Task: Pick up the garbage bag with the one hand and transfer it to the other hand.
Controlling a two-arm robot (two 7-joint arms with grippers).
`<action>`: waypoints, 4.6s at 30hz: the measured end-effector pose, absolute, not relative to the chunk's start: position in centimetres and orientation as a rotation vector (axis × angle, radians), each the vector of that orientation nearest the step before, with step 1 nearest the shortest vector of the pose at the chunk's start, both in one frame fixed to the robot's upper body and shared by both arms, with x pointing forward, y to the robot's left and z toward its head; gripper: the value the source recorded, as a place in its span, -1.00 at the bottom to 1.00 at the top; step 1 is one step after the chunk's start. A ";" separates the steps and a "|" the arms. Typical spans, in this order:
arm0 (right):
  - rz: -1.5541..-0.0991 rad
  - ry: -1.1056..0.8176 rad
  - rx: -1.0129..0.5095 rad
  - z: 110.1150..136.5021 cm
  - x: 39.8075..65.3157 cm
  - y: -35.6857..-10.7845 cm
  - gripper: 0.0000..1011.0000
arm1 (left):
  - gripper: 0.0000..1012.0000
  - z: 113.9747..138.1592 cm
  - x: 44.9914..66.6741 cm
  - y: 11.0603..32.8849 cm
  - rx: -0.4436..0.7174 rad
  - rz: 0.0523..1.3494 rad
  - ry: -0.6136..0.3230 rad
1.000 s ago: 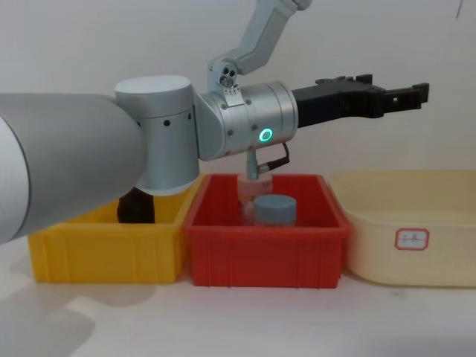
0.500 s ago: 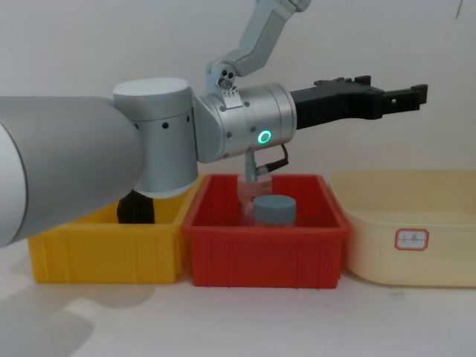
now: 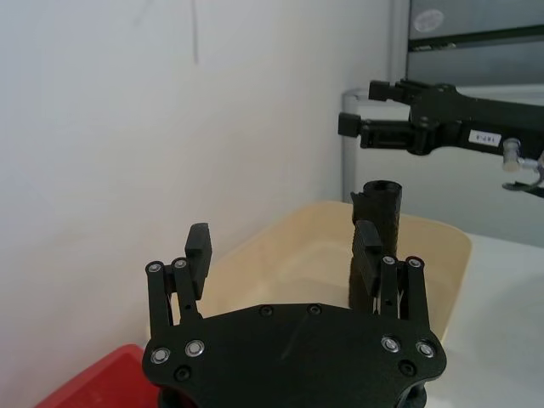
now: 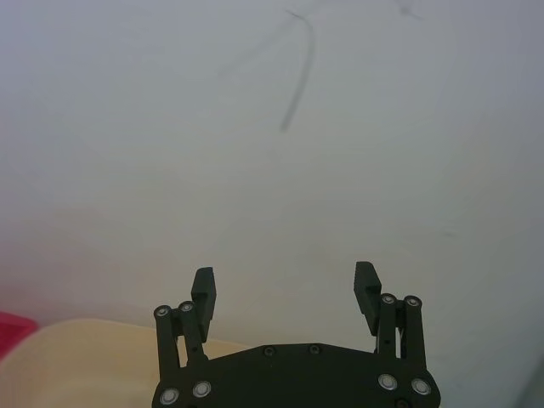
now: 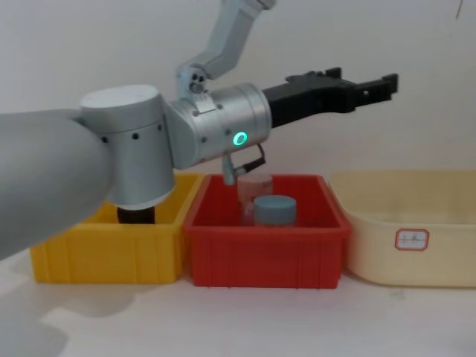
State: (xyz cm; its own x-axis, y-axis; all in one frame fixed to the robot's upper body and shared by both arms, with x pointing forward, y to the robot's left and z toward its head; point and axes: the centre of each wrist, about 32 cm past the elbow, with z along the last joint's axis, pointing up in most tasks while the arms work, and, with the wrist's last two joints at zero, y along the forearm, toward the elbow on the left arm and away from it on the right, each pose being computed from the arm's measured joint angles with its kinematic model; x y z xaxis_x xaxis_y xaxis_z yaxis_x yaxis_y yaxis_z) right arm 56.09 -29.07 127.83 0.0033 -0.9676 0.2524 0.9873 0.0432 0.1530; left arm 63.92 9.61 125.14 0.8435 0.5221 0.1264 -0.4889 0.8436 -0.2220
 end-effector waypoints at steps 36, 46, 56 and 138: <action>-1.141 -0.255 -0.240 123.9 54.6 -20.9 0.98 | 0.98 126.6 61.5 15.3 -0.217 0.756 -0.282; -1.042 -0.204 -0.262 123.3 53.3 -20.1 0.98 | 0.98 126.7 61.8 15.4 -0.188 0.771 -0.277; -0.965 -0.096 -0.234 123.5 53.0 -20.0 0.98 | 0.98 126.8 61.9 15.4 -0.177 0.778 -0.276; -0.806 0.091 -0.419 124.4 60.9 -16.2 0.98 | 0.98 126.8 62.0 15.4 -0.168 0.782 -0.275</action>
State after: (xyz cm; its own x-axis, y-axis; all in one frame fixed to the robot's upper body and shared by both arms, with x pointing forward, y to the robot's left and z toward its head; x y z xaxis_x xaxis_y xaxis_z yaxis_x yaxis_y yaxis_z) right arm 60.92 -16.20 124.41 0.6931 -0.7165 0.0783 0.6808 0.6151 -0.3976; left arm 61.99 15.43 126.84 0.6764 0.7138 0.1814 -0.6703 0.6987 -0.2501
